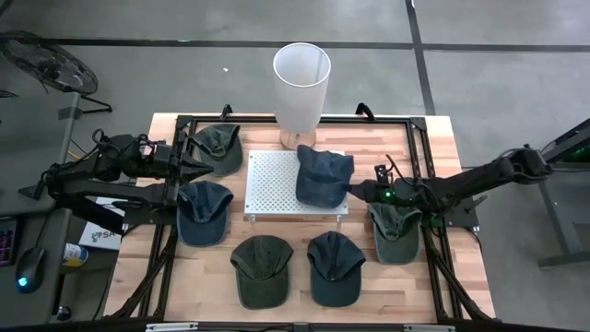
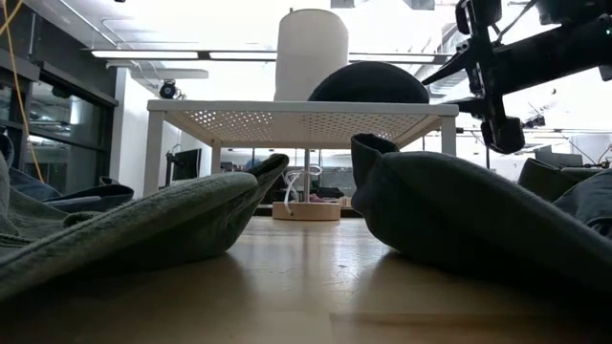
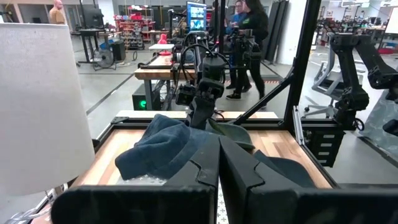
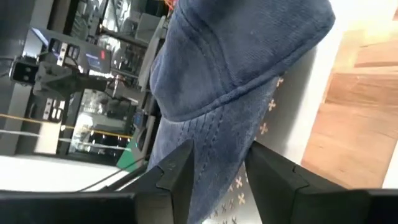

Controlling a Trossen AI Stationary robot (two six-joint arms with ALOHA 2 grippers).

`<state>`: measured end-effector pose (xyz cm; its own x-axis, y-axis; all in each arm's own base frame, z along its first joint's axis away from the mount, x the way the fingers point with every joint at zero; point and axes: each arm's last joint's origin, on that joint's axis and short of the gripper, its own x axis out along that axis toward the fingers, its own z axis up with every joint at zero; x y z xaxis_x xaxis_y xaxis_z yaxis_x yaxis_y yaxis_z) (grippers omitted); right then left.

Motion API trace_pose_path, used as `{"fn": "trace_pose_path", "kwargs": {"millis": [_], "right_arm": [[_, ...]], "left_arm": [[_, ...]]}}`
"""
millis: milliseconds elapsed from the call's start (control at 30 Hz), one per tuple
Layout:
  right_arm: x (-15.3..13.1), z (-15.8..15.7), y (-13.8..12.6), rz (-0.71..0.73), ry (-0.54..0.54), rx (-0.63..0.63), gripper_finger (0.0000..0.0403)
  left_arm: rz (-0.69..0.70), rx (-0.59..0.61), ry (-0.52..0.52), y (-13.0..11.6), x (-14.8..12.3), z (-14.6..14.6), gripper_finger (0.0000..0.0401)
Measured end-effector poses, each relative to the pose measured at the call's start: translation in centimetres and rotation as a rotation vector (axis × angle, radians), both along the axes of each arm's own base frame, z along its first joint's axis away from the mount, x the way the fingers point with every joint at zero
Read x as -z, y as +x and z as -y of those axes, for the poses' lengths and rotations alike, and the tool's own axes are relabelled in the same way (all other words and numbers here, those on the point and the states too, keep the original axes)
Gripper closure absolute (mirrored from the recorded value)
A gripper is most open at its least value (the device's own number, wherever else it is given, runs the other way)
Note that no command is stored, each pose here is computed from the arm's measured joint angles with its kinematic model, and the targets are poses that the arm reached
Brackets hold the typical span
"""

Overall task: Pick & Place hat
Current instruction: Put the top right blue cap on the shelf

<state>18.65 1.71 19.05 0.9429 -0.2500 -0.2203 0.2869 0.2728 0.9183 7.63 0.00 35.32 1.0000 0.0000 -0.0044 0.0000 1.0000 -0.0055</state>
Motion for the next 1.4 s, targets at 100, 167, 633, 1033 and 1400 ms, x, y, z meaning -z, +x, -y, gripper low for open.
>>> {"fn": "trace_pose_path", "kwargs": {"millis": [100,167,633,1033,1400], "right_arm": [[-0.1,0.0,-0.3,-0.008,-0.003,-0.032,0.0260],[-0.2,-0.1,-0.4,-0.009,-0.001,-0.056,0.0257],[-0.6,-0.1,-1.2,-0.041,-0.061,-0.127,0.0256],[-0.7,0.0,-1.3,-0.032,-0.057,-0.108,0.0297],[-0.8,0.1,-1.3,-0.018,-0.051,-0.060,0.0395]], "left_arm": [[0.000,0.000,0.000,0.0,0.0,0.0,0.0398],[0.000,0.000,0.000,0.0,0.0,0.0,0.0398],[0.000,0.000,0.000,0.0,0.0,0.0,0.0398],[0.000,0.000,0.000,0.0,0.0,0.0,0.0398],[0.000,0.000,0.000,0.0,0.0,0.0,0.0398]]}}
